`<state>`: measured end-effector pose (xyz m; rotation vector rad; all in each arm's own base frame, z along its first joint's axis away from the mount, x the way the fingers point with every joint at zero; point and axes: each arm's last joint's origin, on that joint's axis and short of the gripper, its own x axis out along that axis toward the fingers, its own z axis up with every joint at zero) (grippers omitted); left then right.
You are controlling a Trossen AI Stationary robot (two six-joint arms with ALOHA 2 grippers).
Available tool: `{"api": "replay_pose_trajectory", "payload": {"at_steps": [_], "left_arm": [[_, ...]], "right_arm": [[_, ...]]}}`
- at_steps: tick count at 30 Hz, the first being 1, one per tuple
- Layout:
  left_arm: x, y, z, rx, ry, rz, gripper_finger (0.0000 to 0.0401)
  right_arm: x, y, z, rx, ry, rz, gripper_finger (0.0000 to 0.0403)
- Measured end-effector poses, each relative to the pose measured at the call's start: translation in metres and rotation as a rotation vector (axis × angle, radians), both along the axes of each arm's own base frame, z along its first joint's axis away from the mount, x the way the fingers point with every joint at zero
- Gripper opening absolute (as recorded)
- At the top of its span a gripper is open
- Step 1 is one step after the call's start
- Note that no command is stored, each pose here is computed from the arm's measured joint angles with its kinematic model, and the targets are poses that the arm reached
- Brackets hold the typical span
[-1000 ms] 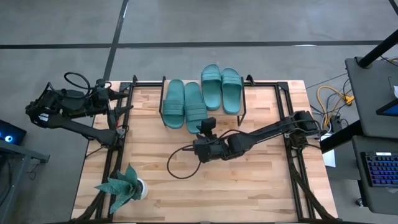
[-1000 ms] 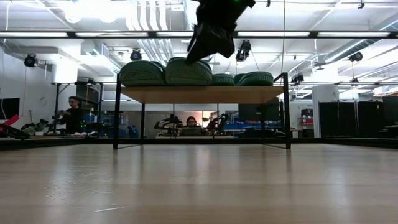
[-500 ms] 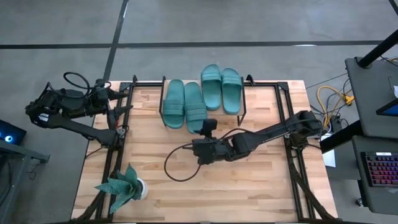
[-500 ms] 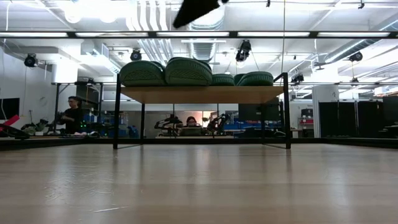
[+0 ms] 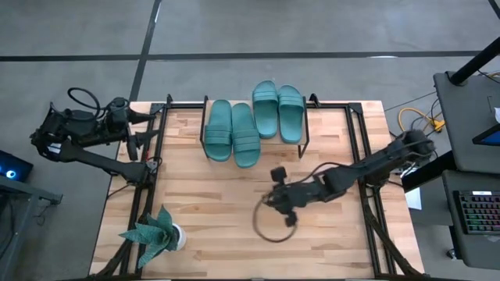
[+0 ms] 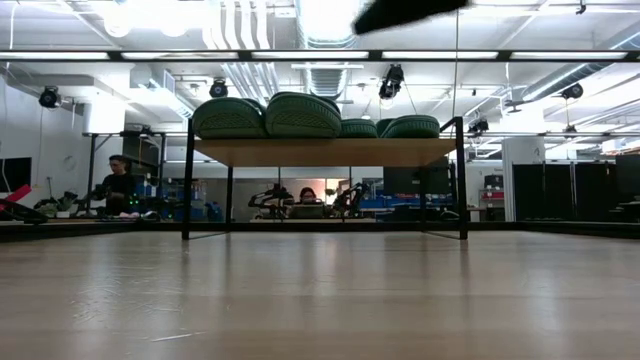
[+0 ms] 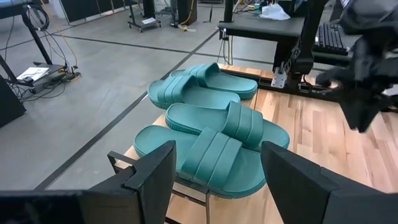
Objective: Pick and place slides into the shelf
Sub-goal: Return to Home Position
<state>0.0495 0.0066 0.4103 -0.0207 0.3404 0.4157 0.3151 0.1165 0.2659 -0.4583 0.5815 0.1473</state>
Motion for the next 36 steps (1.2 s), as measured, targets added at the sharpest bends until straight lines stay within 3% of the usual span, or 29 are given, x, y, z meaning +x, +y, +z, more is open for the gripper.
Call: {"api": "replay_pose_trajectory", "payload": {"at_steps": [3, 7, 11, 13, 16, 23, 26, 31, 36], "left_arm": [[0.0, 0.0, 0.0, -0.001, -0.006, 0.001, 0.0219], [0.001, 0.0, 0.0, 0.0, -0.003, 0.003, 0.0219], [0.004, -0.001, 0.001, 0.0, -0.009, 0.004, 0.0219], [0.005, -0.001, 0.001, 0.004, -0.005, 0.011, 0.0219], [0.006, -0.001, 0.001, 0.01, 0.002, 0.021, 0.0219], [0.008, 0.0, 0.001, 0.029, 0.008, 0.059, 0.0219], [0.009, 0.0, 0.001, 0.032, 0.012, 0.066, 0.0219], [0.009, 0.0, 0.001, 0.032, 0.012, 0.066, 0.0219], [0.011, 0.0, 0.002, 0.031, -0.004, 0.073, 0.0219]], "right_arm": [[-0.026, -0.008, -0.017, 0.098, -0.074, 0.06, 0.0058], [-0.055, -0.028, -0.044, 0.174, -0.263, 0.029, 0.0039], [-0.073, -0.061, -0.057, 0.115, -0.54, -0.09, 0.0023], [-0.079, -0.082, -0.06, 0.083, -0.613, -0.166, 0.0017], [-0.086, -0.113, -0.06, 0.092, -0.624, -0.253, 0.001], [-0.111, -0.155, -0.029, 0.246, -0.535, -0.139, 0.0009], [-0.129, -0.149, -0.022, 0.248, -0.524, -0.152, 0.0009], [-0.159, -0.127, -0.032, 0.325, -0.53, -0.167, 0.0009], [-0.181, -0.109, -0.047, 0.321, -0.537, -0.171, 0.0008]]}}
